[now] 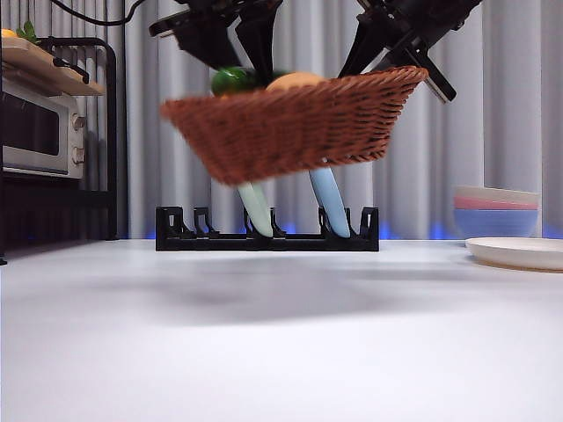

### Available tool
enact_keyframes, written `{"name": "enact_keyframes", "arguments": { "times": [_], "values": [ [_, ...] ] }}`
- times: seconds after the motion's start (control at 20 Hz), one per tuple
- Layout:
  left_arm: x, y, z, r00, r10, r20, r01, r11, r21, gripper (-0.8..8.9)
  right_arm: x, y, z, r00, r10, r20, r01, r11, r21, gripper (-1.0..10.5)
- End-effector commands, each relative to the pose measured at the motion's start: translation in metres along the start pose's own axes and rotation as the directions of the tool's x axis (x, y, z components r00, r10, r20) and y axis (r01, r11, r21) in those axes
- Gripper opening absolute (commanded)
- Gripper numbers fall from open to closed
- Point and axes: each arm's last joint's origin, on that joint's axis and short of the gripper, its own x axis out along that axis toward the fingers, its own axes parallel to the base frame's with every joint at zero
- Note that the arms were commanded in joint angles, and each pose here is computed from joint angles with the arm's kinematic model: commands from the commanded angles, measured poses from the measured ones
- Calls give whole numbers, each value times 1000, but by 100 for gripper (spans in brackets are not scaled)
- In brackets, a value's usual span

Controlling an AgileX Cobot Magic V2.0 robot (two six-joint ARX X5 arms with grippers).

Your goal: Pick up the basket,pick up the corn from the table,pick up the potato from the table,pick up the cucumber from the table,put all items into the basket

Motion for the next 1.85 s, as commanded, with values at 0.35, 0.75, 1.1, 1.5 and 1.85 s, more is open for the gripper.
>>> {"name": "enact_keyframes", "arguments": {
  "times": [0.35, 0.75, 1.1, 1.5, 1.85],
  "values": [
    [-22, 0, 16, 1000, -16, 23, 15, 1000, 9, 598, -4, 5, 4, 999, 24, 25, -23, 1000, -12, -11],
    [-179, 7, 28, 963, -94, 252, 75, 994, 84, 598, 0, -24, -3, 990, -132, -39, 135, 988, 78, -11],
    [-280, 25, 1, 863, -121, 490, 98, 993, 72, 598, 35, -51, -39, 979, -182, -88, 197, 955, 220, -11],
    [-293, 27, -4, 842, -128, 524, 108, 992, 68, 598, 68, -68, -57, 950, -273, -149, 303, 919, 251, -5],
    [-292, 27, -5, 848, -126, 515, 98, 992, 81, 598, 58, -70, -57, 942, -293, -165, 324, 922, 213, 510]
  ]
}}
